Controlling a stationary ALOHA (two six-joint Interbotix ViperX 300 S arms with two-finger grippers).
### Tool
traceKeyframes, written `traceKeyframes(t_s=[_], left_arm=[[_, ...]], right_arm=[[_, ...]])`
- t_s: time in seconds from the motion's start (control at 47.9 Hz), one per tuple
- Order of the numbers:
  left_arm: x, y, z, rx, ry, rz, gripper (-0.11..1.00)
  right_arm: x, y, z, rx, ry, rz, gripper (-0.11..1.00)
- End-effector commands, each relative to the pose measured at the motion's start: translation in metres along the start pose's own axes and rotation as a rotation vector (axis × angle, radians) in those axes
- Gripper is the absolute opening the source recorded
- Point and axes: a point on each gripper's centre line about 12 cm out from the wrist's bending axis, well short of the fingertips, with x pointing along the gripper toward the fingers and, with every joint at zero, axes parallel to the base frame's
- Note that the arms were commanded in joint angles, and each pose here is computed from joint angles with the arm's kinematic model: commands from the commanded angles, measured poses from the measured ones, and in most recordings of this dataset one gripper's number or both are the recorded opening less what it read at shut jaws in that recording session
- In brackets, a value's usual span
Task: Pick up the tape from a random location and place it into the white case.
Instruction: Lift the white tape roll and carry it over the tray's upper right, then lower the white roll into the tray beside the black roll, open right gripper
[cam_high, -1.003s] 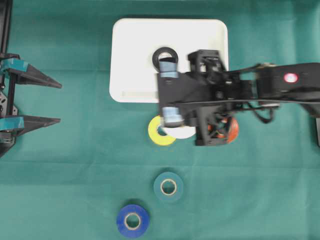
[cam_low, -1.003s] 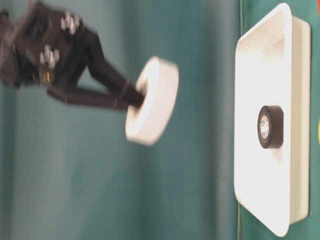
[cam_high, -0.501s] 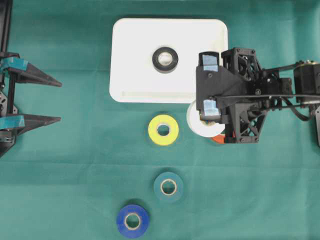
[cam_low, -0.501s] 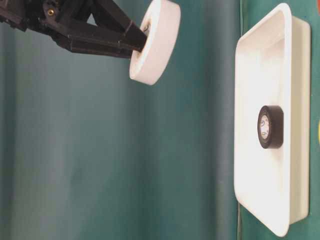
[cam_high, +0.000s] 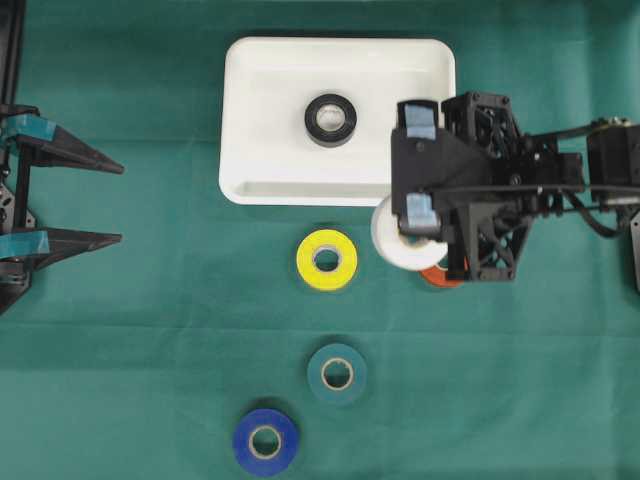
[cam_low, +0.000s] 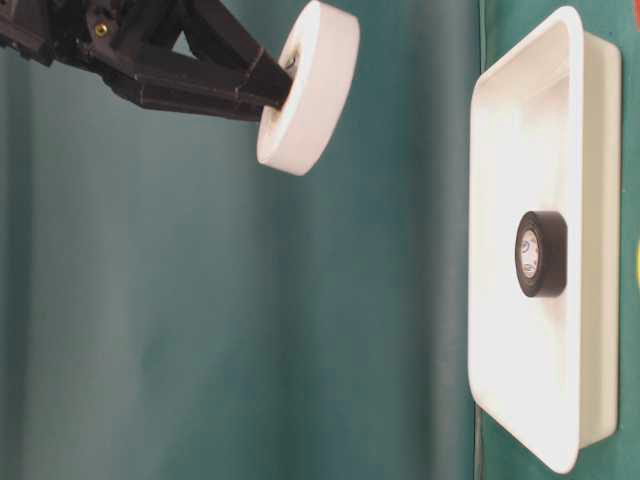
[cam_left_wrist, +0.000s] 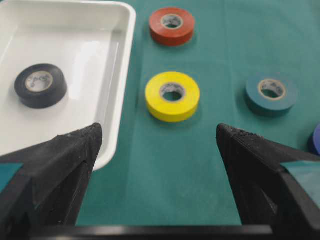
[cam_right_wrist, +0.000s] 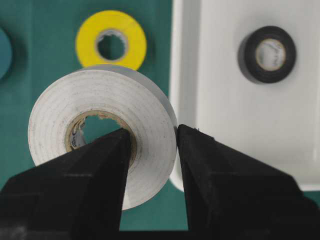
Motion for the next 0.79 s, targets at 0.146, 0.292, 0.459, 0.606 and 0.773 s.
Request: traceKeyframes(t_s=[0.146, 0.292, 0.459, 0.606, 0.773], left_arm=[[0.001, 0.000, 0.004, -0.006, -0.005, 0.002, 0.95], [0.001, 0.000, 0.004, -0.006, -0.006, 0.002, 0.95], [0.001, 0.000, 0.004, -0.004, -0.006, 0.002, 0.95], [0.001, 0.000, 0.004, -0.006, -0.005, 0.002, 0.95], [0.001, 0.000, 0.005, -0.006, -0.006, 0.002, 0.95]], right_arm=[[-0.005, -0.024, 0.008, 0.043, -0.033, -0.048, 0.32], [-0.003, -0.044, 0.010, 0.077, -0.040, -0.089, 0.32], [0.004, -0.072, 0.010, 0.134, -0.036, -0.132, 0.32], [0.010, -0.094, 0.009, 0.176, -0.026, -0.166, 0.32], [0.015, -0.122, 0.010, 0.229, -0.021, -0.210, 0.32]])
